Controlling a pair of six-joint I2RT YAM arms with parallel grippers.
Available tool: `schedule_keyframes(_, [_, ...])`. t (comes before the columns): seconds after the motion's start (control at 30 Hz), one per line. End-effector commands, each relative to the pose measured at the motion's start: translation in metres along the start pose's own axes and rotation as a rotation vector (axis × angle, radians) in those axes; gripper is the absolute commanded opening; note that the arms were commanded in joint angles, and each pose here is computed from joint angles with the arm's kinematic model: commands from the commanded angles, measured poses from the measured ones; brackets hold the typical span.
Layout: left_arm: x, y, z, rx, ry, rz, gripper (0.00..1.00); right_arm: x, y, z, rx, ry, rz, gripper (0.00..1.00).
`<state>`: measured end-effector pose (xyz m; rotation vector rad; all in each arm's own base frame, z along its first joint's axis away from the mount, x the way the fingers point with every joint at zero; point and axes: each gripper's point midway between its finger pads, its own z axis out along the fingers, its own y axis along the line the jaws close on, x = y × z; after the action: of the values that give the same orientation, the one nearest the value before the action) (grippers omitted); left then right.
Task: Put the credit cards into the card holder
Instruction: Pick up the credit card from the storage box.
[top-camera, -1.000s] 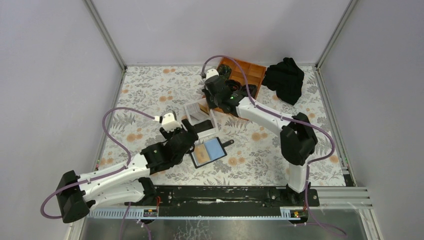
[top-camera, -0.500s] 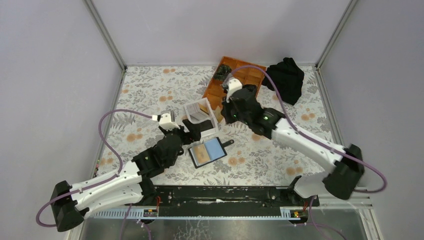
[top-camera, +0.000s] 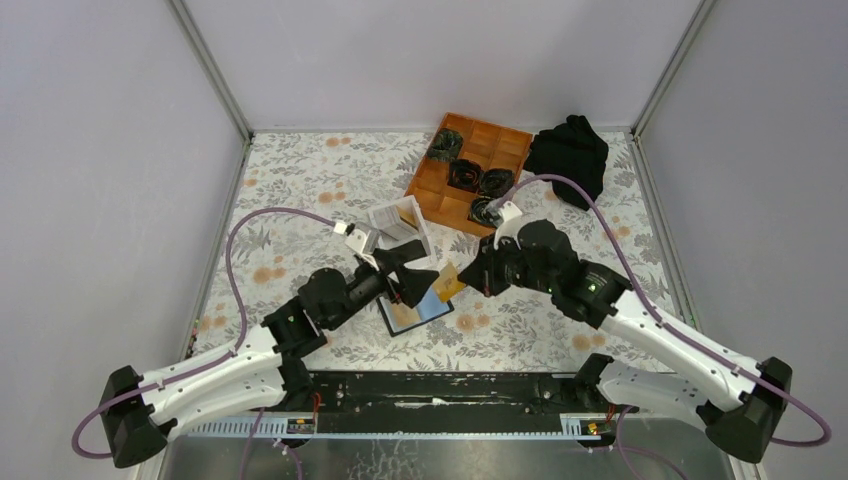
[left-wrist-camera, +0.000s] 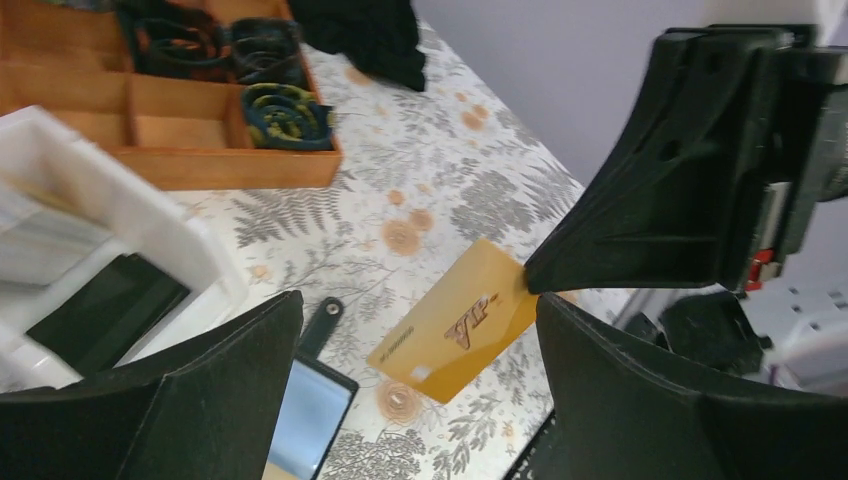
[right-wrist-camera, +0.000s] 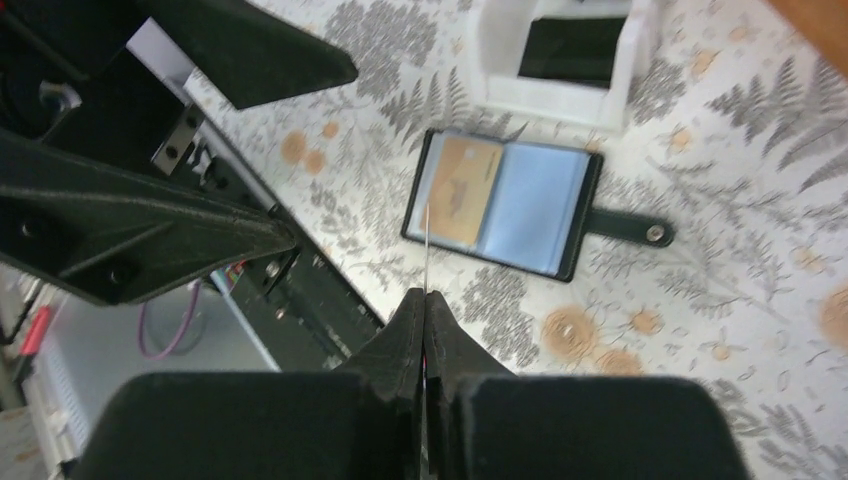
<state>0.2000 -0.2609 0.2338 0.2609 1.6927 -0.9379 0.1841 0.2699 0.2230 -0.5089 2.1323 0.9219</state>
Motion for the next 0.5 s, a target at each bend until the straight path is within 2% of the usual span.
schedule_keyframes(0.0, [-0.001,-0.039,-0.005,0.241,0.018,0.062,0.93,0.007,0.029,-0.020,-0.148,0.007,0.062,0.00])
schedule_keyframes(0.2, [0.020,-0.045,-0.010,0.321,0.119,0.075,0.90,0.015,0.043,-0.032,-0.232,0.019,0.100,0.00])
schedule_keyframes(0.33, [0.026,-0.050,-0.013,0.366,0.143,0.074,0.81,0.018,0.047,-0.040,-0.257,0.020,0.112,0.00])
schedule_keyframes(0.47, [0.033,-0.057,-0.013,0.423,0.182,0.061,0.78,0.022,0.048,-0.042,-0.268,0.033,0.113,0.00])
